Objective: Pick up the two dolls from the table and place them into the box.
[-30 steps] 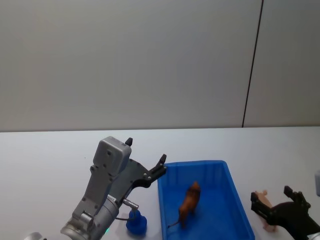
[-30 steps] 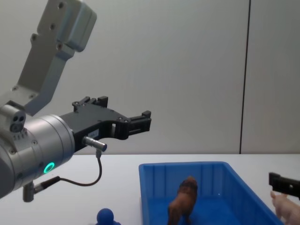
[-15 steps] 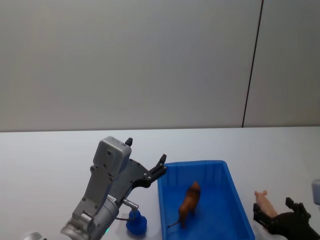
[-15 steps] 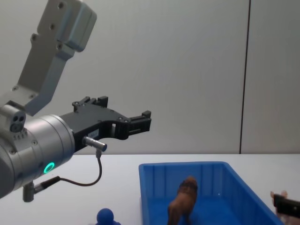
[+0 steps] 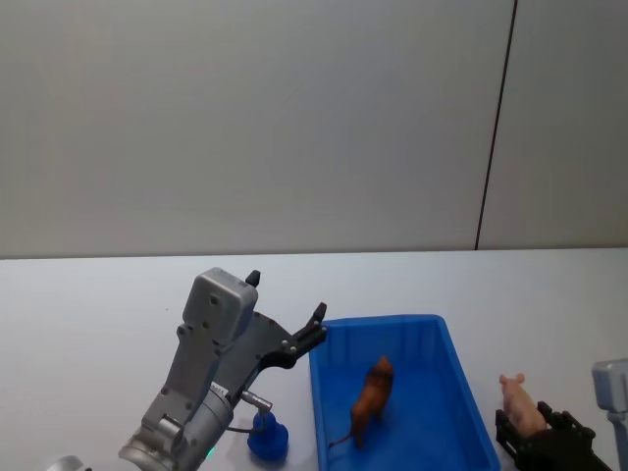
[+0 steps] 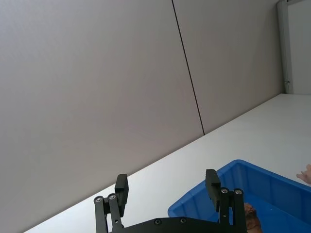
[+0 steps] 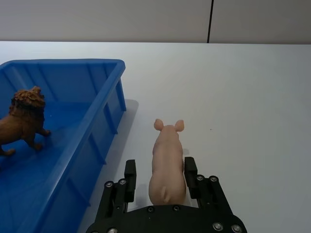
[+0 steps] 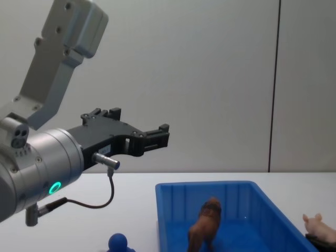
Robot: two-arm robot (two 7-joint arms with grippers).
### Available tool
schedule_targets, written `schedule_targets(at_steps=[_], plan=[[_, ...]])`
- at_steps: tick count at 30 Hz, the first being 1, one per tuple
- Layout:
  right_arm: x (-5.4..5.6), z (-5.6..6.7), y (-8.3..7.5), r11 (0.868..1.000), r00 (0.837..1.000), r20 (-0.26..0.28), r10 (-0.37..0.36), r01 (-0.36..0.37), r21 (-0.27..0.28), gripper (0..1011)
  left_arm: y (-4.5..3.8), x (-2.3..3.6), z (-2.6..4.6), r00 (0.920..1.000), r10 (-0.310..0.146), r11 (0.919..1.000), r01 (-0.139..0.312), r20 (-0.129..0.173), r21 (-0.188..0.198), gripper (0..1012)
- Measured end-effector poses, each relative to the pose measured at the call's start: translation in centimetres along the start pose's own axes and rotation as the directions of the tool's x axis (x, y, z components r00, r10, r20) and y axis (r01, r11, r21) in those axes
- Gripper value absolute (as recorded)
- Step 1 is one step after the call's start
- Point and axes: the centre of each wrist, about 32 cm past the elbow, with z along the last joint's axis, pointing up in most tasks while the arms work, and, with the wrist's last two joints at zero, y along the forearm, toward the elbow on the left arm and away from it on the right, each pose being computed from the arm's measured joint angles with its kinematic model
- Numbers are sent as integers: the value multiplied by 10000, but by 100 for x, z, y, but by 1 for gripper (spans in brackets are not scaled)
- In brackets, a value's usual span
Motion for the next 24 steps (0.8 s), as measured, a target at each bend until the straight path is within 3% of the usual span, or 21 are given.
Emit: schedule_targets(at_steps=[9, 15, 24], plan=[[-14, -11, 29, 9999, 10000, 31, -17, 17, -114, 382, 0, 0, 0, 10000, 0, 10000, 0, 0, 0, 1001], [-32, 29, 19, 10000, 9999, 141, -46, 45, 40, 379, 0, 0, 0, 10000, 1, 10000, -1, 0, 0, 1002], [-84, 189, -29, 9965, 9991, 421, 47, -82, 832, 379, 0, 0, 0, 10000, 1, 10000, -1, 0, 0, 1001]])
